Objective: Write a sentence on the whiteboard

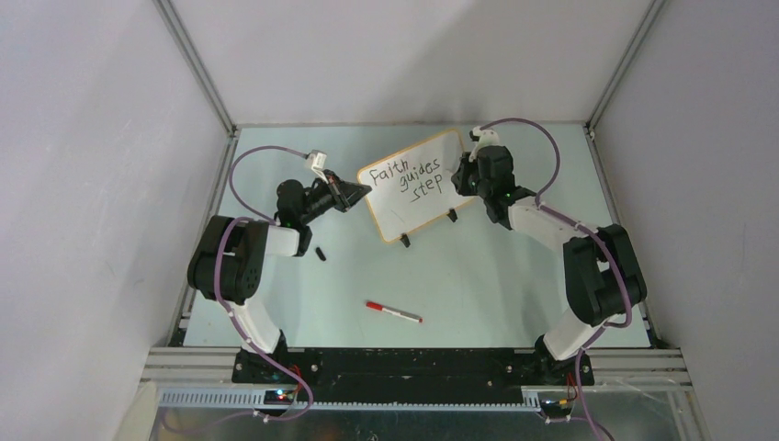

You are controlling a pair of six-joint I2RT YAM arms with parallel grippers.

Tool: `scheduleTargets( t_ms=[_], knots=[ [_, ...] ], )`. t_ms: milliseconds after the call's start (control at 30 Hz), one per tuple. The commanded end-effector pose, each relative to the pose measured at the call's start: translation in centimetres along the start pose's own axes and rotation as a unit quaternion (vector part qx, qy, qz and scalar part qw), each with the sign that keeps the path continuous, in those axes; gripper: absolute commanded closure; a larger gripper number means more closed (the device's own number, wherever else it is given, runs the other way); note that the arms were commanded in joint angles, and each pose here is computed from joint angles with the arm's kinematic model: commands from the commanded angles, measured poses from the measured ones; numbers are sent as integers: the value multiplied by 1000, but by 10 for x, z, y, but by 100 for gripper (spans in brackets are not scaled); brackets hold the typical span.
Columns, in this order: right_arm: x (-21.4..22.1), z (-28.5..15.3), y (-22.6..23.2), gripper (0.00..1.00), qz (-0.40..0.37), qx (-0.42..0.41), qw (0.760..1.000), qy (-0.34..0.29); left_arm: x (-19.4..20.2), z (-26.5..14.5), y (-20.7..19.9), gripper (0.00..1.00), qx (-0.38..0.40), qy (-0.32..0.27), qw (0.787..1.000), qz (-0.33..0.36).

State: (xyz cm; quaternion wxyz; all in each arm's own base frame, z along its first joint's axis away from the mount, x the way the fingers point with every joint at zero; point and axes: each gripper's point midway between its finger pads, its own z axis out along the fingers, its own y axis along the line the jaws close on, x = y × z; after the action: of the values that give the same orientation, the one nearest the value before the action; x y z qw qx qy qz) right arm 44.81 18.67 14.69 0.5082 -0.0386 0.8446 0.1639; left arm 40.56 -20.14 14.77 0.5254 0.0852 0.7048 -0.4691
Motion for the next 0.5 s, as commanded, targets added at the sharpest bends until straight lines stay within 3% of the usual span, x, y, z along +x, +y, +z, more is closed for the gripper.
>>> scheduleTargets(
  t_ms=[0,467],
  knots=[
    [-19,4,5,100,-7,-3,1000,-21,-5,-4,11,100,-27,-11,998,48],
    [-16,3,10,100,-11,-19,1000,-12,-5,-4,11,100,-28,-11,998,48]
  ],
)
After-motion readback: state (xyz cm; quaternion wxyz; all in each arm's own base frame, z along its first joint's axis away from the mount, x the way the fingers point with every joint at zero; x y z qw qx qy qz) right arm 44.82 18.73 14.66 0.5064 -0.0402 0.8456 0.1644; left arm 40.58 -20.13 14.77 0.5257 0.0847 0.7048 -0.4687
